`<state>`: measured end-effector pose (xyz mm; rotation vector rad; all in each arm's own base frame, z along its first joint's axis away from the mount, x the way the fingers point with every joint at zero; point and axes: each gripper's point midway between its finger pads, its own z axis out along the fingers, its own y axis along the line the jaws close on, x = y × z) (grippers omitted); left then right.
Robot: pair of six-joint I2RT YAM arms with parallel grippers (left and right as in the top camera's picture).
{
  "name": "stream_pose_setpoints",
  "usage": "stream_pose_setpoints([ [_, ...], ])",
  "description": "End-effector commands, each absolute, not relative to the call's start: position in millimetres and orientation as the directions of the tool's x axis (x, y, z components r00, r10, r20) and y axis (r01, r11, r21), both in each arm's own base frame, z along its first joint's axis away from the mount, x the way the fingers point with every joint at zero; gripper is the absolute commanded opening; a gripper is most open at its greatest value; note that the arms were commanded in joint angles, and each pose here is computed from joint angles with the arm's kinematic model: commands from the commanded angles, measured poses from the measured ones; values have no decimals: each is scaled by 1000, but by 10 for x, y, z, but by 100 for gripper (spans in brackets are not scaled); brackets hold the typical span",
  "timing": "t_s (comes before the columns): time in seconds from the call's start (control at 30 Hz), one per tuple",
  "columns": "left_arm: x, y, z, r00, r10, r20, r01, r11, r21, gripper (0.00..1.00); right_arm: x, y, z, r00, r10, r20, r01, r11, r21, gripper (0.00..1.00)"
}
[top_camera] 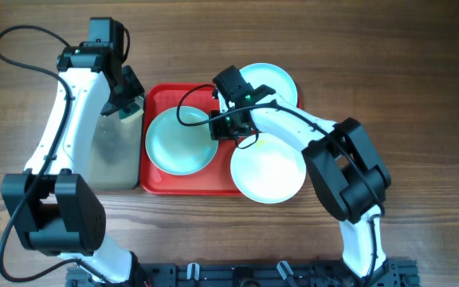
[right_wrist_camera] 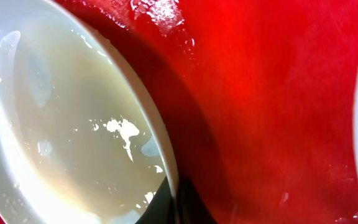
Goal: Clean dirty plates on tray and stack at the side
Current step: 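Lift the cleaned plate with the right gripper and place it right of the tray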
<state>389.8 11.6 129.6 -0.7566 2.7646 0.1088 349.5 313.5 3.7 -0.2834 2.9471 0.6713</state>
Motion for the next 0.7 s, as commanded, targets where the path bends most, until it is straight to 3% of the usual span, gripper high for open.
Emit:
stream_pose_setpoints([
  [0.0, 3895, 144, 1324, -813, -505, -290, -528, 849, 0, 4, 3708, 3132, 624, -929, -184, -321, -304, 874, 378, 4],
  [0.1, 3907, 112, 1312, -810, -525, -261, -531, 846, -53, 4, 3884, 2797, 1198, -856, -152, -495, -276, 942, 189, 4],
  [0.3, 3934, 179, 1312, -788, -573, -226, -558, 820, -132, 4, 3877, 2395, 1434, -763, -242, -600, -149, 968, -201, 4],
  [0.5, 3934, 182, 1312, -788, -573, -226, -558, 819, -132, 4, 3757, 2341, 1930, -583, -408, -703, 34, 852, -522, 4],
  [0.67, 3933, 182, 1312, -788, -573, -225, -558, 819, -132, 4, 3576, 2413, 2293, -472, -550, -689, 132, 729, -672, 4],
])
